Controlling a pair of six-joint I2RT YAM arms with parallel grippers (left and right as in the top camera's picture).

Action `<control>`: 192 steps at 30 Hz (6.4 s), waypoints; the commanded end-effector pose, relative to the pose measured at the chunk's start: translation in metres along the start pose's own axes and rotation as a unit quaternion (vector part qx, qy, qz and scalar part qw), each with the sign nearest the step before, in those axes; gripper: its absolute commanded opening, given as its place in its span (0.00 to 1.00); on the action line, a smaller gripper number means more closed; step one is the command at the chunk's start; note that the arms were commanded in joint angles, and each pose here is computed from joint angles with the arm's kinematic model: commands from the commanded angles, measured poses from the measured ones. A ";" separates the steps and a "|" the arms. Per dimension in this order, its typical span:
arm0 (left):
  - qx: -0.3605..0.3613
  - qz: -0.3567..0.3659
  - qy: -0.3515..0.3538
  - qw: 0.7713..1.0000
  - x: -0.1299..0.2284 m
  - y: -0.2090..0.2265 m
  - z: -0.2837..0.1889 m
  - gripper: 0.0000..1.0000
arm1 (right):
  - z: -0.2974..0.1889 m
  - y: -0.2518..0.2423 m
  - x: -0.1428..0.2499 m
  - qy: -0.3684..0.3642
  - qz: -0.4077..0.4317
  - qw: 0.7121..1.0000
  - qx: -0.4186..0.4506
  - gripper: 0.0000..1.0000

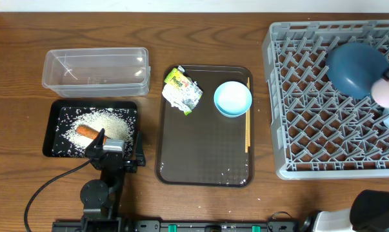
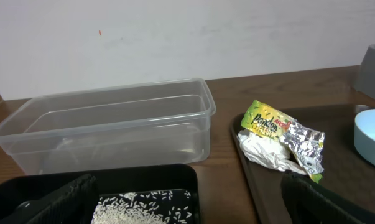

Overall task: Sort waste into correct bins and load items into the dishwasher rack
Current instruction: 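Carry the pink cup right and place it in the rack, then move the right gripper to the light-blue bowl and grasp it, then carry the light-blue bowl right and place it in the rack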

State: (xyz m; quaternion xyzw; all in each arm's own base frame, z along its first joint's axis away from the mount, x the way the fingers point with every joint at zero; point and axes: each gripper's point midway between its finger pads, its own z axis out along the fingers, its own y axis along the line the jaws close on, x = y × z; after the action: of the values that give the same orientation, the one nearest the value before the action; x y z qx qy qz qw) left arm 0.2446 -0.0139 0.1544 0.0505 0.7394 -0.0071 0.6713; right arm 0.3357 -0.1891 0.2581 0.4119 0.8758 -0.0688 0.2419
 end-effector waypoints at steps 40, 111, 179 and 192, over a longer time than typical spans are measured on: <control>0.004 0.003 0.022 1.000 0.015 -0.001 0.001 0.96 | 0.000 0.106 0.064 0.026 -0.108 0.974 -0.198 0.82; 0.004 0.003 0.022 1.000 0.015 -0.001 0.001 0.96 | -0.070 0.201 0.201 0.076 -0.317 0.909 -0.258 0.01; 0.004 0.003 0.022 1.000 0.015 -0.001 0.001 0.96 | 0.045 0.022 0.121 0.168 0.070 0.909 -0.376 0.36; 0.004 0.003 0.022 1.000 0.015 -0.001 0.001 0.96 | -0.039 0.000 0.123 0.055 0.052 0.950 -0.302 0.99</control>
State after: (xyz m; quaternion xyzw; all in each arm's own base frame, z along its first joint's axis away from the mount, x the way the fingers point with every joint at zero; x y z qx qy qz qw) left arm 0.2446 -0.0139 0.1544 0.0504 0.7394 -0.0070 0.6713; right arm 0.2601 -0.0941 0.2116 0.3694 0.8488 0.2533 0.2810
